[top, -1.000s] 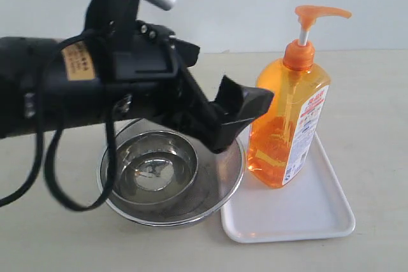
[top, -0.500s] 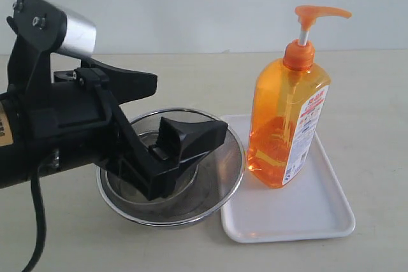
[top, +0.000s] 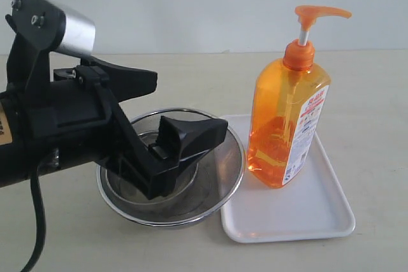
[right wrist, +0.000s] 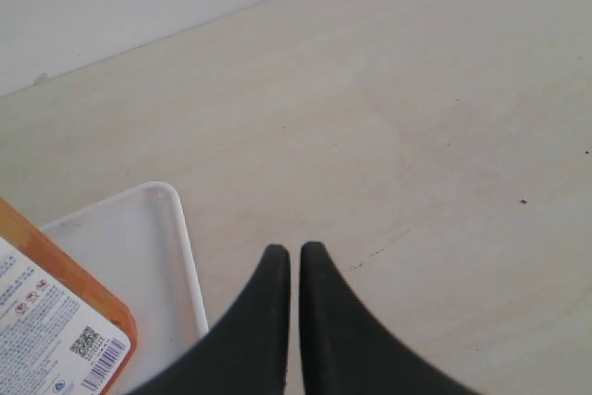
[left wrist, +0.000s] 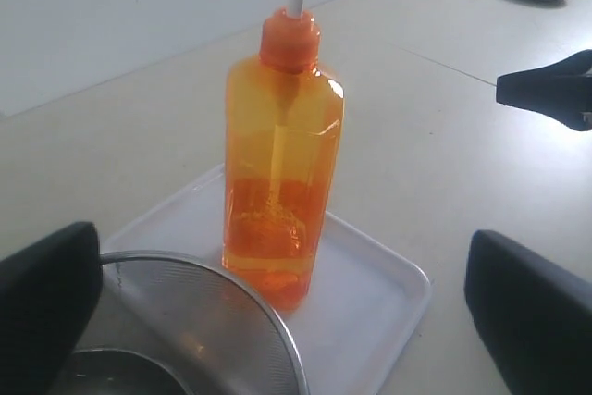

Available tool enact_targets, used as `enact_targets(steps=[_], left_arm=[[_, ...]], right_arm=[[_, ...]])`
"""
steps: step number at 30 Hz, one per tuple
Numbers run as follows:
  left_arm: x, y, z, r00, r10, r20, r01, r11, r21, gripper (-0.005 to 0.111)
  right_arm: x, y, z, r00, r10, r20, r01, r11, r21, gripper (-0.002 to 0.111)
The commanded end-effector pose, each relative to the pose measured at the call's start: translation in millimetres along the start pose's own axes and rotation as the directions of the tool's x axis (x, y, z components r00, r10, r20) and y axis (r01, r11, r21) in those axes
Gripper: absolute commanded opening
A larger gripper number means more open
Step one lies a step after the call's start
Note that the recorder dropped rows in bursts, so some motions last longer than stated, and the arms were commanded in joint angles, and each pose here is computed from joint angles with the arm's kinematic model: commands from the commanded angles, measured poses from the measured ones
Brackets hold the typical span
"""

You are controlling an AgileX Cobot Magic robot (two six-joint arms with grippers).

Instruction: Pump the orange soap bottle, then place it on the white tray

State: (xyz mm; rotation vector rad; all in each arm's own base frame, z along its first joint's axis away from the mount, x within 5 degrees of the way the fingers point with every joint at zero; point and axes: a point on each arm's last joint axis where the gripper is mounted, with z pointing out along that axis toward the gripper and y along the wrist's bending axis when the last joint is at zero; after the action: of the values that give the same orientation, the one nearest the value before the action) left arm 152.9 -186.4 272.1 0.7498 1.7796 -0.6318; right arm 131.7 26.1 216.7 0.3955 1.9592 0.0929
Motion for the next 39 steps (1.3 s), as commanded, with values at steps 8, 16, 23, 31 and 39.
enact_targets(steps=[8, 16, 23, 31, 39], left_arm=[[-16.0, 0.9, -18.5, 0.994, -0.003, 0.111, 0.003, 1.000, -0.002, 0.110], [-28.5, 20.5, -46.7, 0.985, -0.049, 0.163, 0.062, 0.995, -0.078, 0.110], [-23.6, 55.5, -64.5, 0.971, -0.196, 0.136, 0.224, 0.946, -0.235, 0.110], [-22.9, 83.2, -97.3, 0.942, -0.273, 0.195, 0.329, 0.860, -0.389, 0.077], [-29.4, 81.8, -145.2, 0.871, -0.318, 0.375, 0.468, 0.771, -0.433, 0.005]], right_arm=[[-0.1, -0.1, -0.3, 1.000, -0.019, 0.008, 0.019, 1.000, -0.004, 0.000], [-0.1, -0.1, -0.3, 1.000, -0.019, 0.008, 0.019, 1.000, -0.004, 0.000], [-0.1, -0.1, -0.3, 1.000, -0.019, 0.008, 0.019, 1.000, -0.004, 0.000], [-0.1, -0.1, -0.3, 1.000, -0.019, 0.008, 0.019, 1.000, -0.004, 0.000], [-0.1, -0.1, -0.3, 1.000, -0.019, 0.008, 0.019, 1.000, -0.004, 0.000]])
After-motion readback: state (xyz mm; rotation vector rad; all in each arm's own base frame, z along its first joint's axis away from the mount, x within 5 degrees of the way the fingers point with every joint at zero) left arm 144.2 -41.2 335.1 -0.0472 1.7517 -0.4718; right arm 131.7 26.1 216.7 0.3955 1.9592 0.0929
